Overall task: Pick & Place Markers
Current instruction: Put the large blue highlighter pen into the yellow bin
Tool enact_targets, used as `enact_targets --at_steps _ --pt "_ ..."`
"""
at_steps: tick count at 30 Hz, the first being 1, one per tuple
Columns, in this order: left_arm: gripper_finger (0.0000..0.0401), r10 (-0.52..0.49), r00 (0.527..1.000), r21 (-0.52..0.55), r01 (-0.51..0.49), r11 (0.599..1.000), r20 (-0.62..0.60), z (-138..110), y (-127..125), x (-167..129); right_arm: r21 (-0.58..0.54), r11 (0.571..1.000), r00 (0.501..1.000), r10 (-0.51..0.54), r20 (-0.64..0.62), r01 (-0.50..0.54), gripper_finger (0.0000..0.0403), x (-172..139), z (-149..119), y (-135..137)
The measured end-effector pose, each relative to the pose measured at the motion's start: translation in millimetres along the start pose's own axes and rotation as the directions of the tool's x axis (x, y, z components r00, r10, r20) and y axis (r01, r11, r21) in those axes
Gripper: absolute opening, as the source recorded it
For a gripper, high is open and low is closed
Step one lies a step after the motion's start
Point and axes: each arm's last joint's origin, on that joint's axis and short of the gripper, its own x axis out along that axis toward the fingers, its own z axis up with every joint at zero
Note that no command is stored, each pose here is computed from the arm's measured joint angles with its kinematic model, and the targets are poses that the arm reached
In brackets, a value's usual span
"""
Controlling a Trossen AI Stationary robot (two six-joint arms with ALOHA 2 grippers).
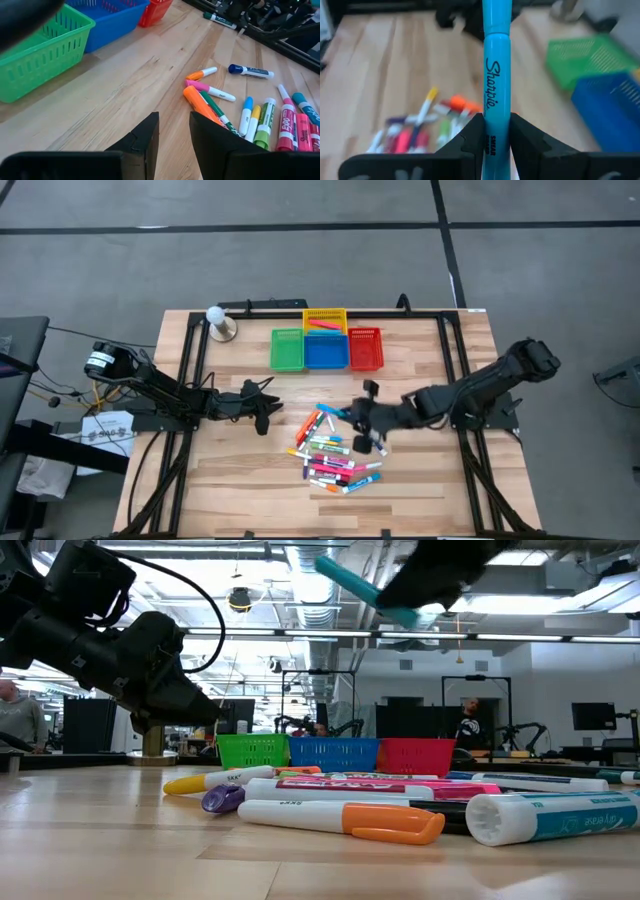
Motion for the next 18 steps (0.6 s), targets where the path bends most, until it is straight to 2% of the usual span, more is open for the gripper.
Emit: enact_targets --at_steps 5,10,18 --pt "0.0108 0.005 1.000 0.004 -0.005 1.000 0.003 0 0 0 -0.036 0.996 0.991 -0.081 0.109 0.086 0.0066 12 17 -31" --pt "0.0108 0.007 1.000 0.006 -0.007 1.000 0.003 0 0 0 -0.025 0.977 0.958 -0.202 0.204 0.211 0.0066 22 32 -74" --pt "0.0108 0.009 1.000 0.041 -0.009 0.999 0.005 0 0 0 0.112 0.916 0.884 -0.401 0.242 0.385 0.0066 29 38 -150"
